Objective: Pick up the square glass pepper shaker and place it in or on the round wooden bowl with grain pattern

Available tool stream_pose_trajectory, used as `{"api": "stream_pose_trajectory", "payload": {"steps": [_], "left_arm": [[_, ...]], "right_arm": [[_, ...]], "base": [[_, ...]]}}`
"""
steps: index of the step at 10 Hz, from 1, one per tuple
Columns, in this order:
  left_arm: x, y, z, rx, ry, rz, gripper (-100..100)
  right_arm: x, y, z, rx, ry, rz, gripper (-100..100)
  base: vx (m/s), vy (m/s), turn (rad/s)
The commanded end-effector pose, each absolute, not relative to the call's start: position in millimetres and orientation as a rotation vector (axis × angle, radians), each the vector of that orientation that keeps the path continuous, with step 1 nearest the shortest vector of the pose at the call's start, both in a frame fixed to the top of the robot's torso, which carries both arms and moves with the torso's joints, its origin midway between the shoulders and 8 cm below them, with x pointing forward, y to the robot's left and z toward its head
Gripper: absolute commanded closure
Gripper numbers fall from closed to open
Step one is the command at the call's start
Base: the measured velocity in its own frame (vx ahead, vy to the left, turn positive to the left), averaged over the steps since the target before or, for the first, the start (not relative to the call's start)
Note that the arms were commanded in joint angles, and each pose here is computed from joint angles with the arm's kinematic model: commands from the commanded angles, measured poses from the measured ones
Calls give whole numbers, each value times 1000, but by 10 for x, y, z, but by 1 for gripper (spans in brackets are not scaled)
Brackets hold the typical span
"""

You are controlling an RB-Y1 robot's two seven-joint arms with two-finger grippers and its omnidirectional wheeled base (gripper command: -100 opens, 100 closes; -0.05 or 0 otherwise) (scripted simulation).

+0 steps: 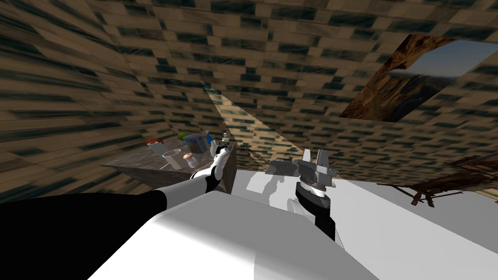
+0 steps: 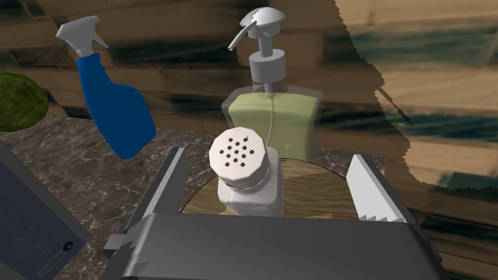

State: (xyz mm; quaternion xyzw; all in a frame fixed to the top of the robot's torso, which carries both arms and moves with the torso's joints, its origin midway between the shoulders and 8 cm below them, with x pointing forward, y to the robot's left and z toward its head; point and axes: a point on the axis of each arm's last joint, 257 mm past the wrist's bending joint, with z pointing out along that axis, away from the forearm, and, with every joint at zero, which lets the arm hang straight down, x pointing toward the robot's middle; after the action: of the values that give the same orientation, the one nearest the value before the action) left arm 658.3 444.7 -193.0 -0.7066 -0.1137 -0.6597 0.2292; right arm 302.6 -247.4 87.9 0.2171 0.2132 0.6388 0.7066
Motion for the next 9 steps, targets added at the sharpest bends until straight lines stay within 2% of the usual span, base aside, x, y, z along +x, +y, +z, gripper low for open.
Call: {"api": "stream_pose_trajectory", "payload": {"steps": [1, 2, 3, 9], "left_arm": [[6583, 4447, -1930, -1945, -313, -1816, -100], [6583, 4447, -1930, -1945, -313, -1816, 0], [6651, 4473, -1825, -1951, -301, -1821, -100], [6868, 4553, -1438, -1969, -259, -1844, -100]], "right_arm": [[3026, -2474, 879, 482, 474, 1419, 0], [3026, -2474, 879, 482, 474, 1419, 0], [3026, -2474, 879, 482, 474, 1419, 0], [3026, -2474, 879, 482, 474, 1419, 0]], "base": [[0, 0, 0], [0, 0, 0], [-3, -35, 78], [-4, -66, 69]]}}
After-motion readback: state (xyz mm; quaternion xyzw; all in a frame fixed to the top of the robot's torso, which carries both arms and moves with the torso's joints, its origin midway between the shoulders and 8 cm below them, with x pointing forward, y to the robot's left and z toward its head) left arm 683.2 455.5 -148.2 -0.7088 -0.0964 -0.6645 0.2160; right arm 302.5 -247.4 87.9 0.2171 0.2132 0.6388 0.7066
